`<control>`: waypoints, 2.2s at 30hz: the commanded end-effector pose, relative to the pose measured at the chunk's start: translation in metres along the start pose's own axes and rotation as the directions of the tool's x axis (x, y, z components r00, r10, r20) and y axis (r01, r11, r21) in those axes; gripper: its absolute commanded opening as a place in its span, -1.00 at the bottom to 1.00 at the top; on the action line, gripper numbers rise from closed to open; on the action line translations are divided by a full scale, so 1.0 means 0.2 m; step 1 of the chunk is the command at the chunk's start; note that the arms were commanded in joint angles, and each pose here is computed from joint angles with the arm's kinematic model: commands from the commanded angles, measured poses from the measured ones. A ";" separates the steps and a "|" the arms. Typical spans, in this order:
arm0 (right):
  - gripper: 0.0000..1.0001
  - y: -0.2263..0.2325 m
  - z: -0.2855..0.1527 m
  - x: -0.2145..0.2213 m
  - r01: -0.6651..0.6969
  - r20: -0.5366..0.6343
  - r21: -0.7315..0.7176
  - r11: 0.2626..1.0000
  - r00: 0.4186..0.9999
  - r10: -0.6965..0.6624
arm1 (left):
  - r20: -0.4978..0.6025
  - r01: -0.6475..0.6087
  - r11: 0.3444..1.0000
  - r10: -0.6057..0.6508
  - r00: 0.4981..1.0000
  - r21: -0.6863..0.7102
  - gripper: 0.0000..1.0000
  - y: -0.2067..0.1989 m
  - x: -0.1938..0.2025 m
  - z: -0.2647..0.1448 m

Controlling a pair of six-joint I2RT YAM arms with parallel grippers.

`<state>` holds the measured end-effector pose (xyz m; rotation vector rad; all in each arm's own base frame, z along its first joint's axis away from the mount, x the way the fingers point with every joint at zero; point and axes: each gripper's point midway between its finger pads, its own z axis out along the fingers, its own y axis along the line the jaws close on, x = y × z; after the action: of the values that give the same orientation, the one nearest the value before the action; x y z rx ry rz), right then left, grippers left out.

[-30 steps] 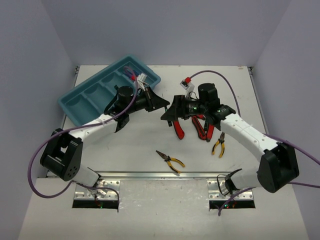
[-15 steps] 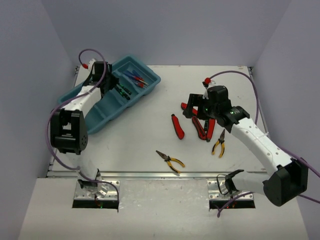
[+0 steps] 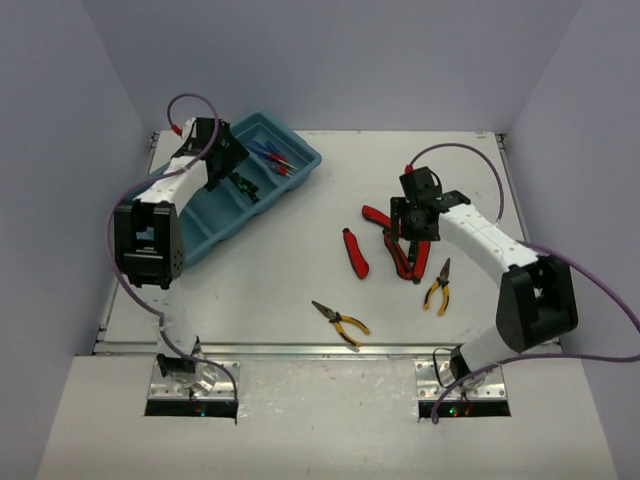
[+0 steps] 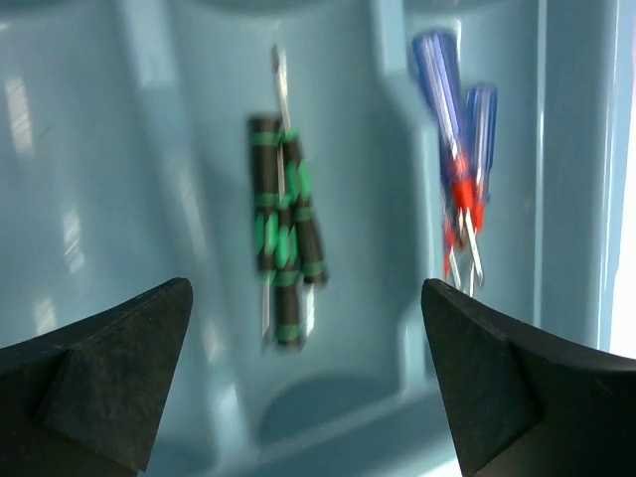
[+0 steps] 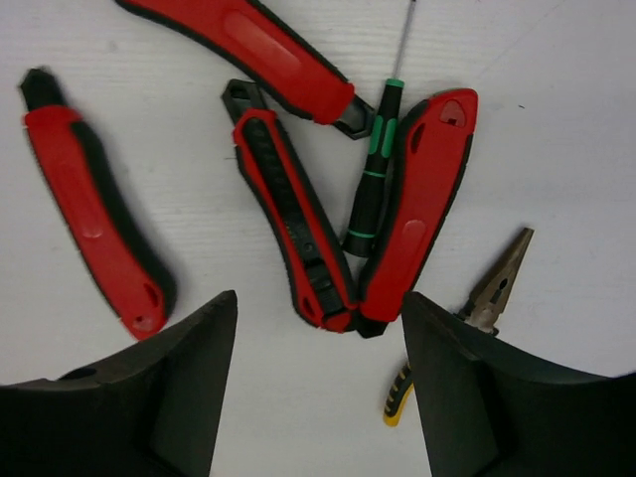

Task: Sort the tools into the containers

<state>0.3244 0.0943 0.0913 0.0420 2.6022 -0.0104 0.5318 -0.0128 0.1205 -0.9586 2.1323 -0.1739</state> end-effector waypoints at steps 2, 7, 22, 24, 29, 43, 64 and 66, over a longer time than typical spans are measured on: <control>0.12 -0.11 0.12 -0.07 -0.011 -0.035 0.125 0.992 0.999 0.016 | 0.135 -0.041 0.969 0.008 0.991 0.243 1.00 -0.19 -0.17 -0.55; -0.03 -0.11 0.32 -0.01 -0.031 -0.128 0.148 0.989 0.991 0.050 | 0.134 -0.079 0.931 0.032 0.990 0.357 1.00 -0.09 0.03 -0.85; -0.30 -0.16 0.56 0.23 -0.087 -0.244 0.194 0.977 0.961 0.134 | 0.084 -0.157 0.882 0.134 0.987 0.444 1.00 -0.05 0.28 -1.00; -0.31 -0.16 0.54 0.22 -0.099 -0.225 0.177 0.979 0.964 0.138 | 0.081 -0.167 0.875 0.146 0.986 0.454 1.00 -0.07 0.31 -1.01; -0.30 -0.10 0.46 0.17 -0.141 -0.202 0.069 0.988 0.967 0.152 | 0.075 -0.184 0.866 0.169 0.983 0.465 1.00 -0.10 0.35 -1.02; -0.30 -0.15 0.37 0.11 -0.143 -0.142 0.054 0.988 0.979 0.149 | 0.050 -0.206 0.855 0.208 0.977 0.475 1.00 -0.13 0.42 -1.01; -0.31 -0.23 0.34 0.08 -0.144 -0.134 0.081 0.986 0.979 0.153 | 0.020 -0.230 0.846 0.252 0.968 0.481 1.00 -0.14 0.52 -0.96; -0.30 -0.24 0.32 0.04 -0.136 -0.115 0.090 0.987 0.983 0.146 | 0.013 -0.229 0.845 0.255 0.967 0.483 1.00 -0.14 0.53 -0.95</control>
<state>0.3324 0.0490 0.0026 0.2820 2.7963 -0.0514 0.3647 -0.1313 0.1961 -0.4294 2.1161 -0.5537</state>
